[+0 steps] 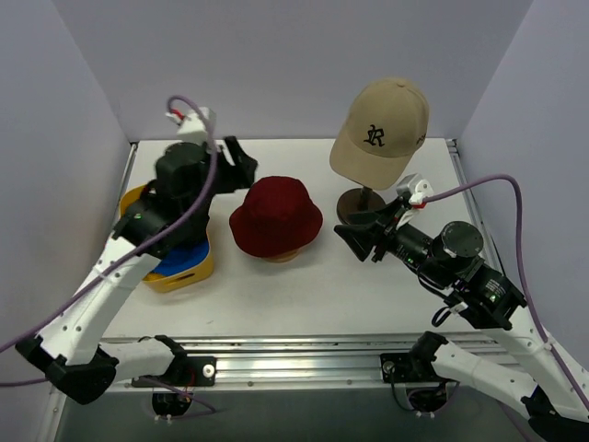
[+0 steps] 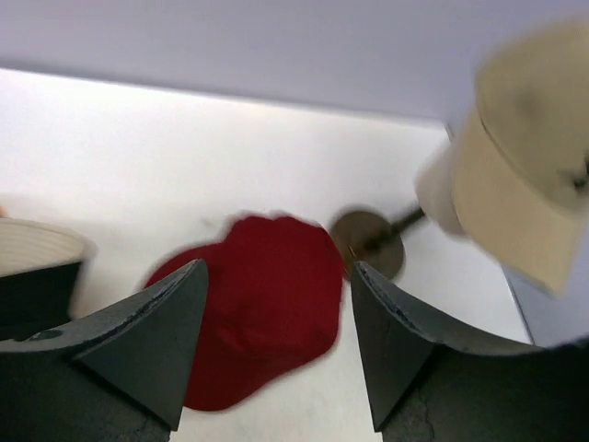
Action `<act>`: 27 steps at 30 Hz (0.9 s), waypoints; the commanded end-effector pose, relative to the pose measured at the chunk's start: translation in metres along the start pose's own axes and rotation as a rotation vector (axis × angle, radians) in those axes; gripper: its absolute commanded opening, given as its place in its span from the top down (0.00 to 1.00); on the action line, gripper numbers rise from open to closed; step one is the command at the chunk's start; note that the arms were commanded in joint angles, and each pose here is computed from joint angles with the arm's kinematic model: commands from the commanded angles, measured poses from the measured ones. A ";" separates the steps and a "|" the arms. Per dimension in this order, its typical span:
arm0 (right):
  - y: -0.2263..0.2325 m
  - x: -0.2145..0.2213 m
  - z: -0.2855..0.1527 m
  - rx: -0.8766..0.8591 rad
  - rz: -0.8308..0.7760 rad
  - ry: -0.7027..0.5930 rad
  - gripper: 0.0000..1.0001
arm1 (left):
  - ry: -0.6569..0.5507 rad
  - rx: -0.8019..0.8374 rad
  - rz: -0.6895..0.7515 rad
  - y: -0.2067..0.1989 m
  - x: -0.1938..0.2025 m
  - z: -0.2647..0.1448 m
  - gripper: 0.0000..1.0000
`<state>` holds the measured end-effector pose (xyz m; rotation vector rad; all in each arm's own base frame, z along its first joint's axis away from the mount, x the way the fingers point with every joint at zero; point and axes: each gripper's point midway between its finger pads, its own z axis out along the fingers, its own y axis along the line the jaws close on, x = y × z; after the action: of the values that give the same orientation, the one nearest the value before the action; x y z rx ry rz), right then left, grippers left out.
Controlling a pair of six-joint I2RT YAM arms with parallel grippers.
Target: Stack the hats
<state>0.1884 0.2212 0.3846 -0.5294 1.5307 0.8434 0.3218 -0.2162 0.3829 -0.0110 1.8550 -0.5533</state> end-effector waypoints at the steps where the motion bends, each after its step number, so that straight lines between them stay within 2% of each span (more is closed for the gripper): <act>1: 0.004 -0.006 0.002 -0.021 -0.007 -0.032 0.61 | -0.077 -0.337 -0.104 0.093 -0.042 -0.029 0.28; 2: 0.005 -0.004 0.002 -0.028 -0.004 -0.029 0.61 | -0.070 -0.393 -0.141 0.117 -0.042 -0.030 0.28; 3: 0.006 -0.002 0.001 -0.034 -0.003 -0.025 0.61 | -0.049 -0.481 -0.207 0.165 -0.038 -0.033 0.28; 6: 0.007 0.006 0.003 -0.045 0.000 -0.007 0.61 | -0.044 -0.559 -0.318 0.217 -0.029 -0.042 0.29; 7: 0.008 0.007 0.003 -0.051 0.001 -0.003 0.61 | -0.052 -0.640 -0.384 0.252 -0.022 -0.052 0.29; 8: 0.009 0.008 0.003 -0.058 0.001 -0.001 0.61 | -0.054 -0.650 -0.456 0.273 -0.013 -0.053 0.29; 13: 0.013 0.006 0.001 -0.079 0.002 -0.023 0.61 | -0.054 -0.709 -0.479 0.303 -0.001 -0.037 0.25; 17: 0.012 0.009 0.001 -0.078 0.003 -0.018 0.60 | 0.038 -0.739 -0.478 0.329 0.018 -0.009 0.26; 20: 0.013 0.012 0.003 -0.084 0.006 -0.011 0.61 | 0.116 -0.772 -0.492 0.352 0.047 0.014 0.26; 22: 0.014 0.014 0.003 -0.090 0.007 -0.003 0.61 | 0.139 -0.841 -0.496 0.369 0.057 0.014 0.24; 27: 0.013 0.010 -0.002 -0.083 0.004 -0.020 0.61 | 0.202 -0.868 -0.449 0.390 0.076 0.031 0.21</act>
<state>0.1801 0.2297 0.3618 -0.5873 1.5538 0.8874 0.4003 0.0840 0.1354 -1.0537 2.2630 -0.0267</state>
